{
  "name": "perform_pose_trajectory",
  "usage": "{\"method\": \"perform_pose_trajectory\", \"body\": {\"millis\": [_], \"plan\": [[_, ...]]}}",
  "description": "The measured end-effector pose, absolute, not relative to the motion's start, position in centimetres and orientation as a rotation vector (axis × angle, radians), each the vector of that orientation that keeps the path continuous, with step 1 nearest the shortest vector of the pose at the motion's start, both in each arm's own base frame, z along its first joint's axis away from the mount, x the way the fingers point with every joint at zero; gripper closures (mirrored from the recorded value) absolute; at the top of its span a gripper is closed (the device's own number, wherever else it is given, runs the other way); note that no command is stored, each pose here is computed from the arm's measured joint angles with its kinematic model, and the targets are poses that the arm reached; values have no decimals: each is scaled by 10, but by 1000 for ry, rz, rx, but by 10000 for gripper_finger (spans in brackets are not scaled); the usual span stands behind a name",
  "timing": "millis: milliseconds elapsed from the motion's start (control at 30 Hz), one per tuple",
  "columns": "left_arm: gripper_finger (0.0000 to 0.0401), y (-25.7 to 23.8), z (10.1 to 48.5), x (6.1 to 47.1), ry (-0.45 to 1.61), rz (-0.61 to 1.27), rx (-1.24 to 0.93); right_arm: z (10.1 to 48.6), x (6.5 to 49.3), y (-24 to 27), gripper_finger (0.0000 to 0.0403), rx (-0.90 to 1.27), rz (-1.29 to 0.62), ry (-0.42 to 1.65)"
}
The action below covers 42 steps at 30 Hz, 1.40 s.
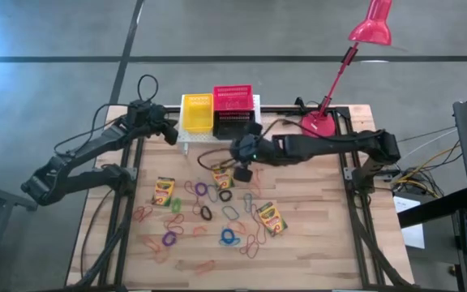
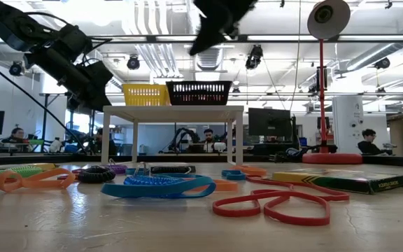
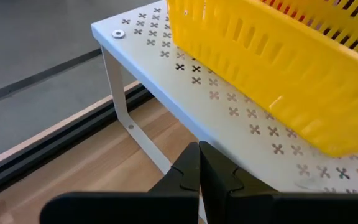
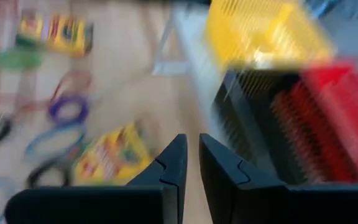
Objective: Pick & Place Office Desk Supplies
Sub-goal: Put the orange rubber band into the red bin
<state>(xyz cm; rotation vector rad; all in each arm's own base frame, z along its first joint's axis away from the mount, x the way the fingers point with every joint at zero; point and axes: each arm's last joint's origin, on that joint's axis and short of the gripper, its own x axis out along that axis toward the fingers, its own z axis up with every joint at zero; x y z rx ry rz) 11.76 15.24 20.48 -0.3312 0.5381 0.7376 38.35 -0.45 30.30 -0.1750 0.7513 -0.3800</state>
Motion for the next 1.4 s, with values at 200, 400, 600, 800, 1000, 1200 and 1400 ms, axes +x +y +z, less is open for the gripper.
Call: {"method": "perform_pose_trajectory", "body": {"millis": [200, 400, 600, 800, 1000, 1200, 1400], "plan": [[399, 148, 205, 121, 550, 709, -328, 269, 361, 24, 365, 23, -388, 920], [399, 143, 205, 126, 553, 677, -317, 215, 341, 34, 358, 347, -368, 1094], [399, 141, 205, 128, 553, 663, -316, 170, 323, 33, 296, 482, -391, 1133], [399, 141, 204, 128, 561, 662, -321, 147, 315, 32, 230, 489, -386, 1062], [399, 139, 207, 123, 581, 749, -297, 139, 313, 36, 223, 400, -385, 996], [399, 133, 214, 115, 566, 806, -269, 134, 311, 40, 247, 321, -332, 959], [399, 129, 219, 112, 545, 808, -260, 120, 311, 43, 263, 271, -311, 989]]}}
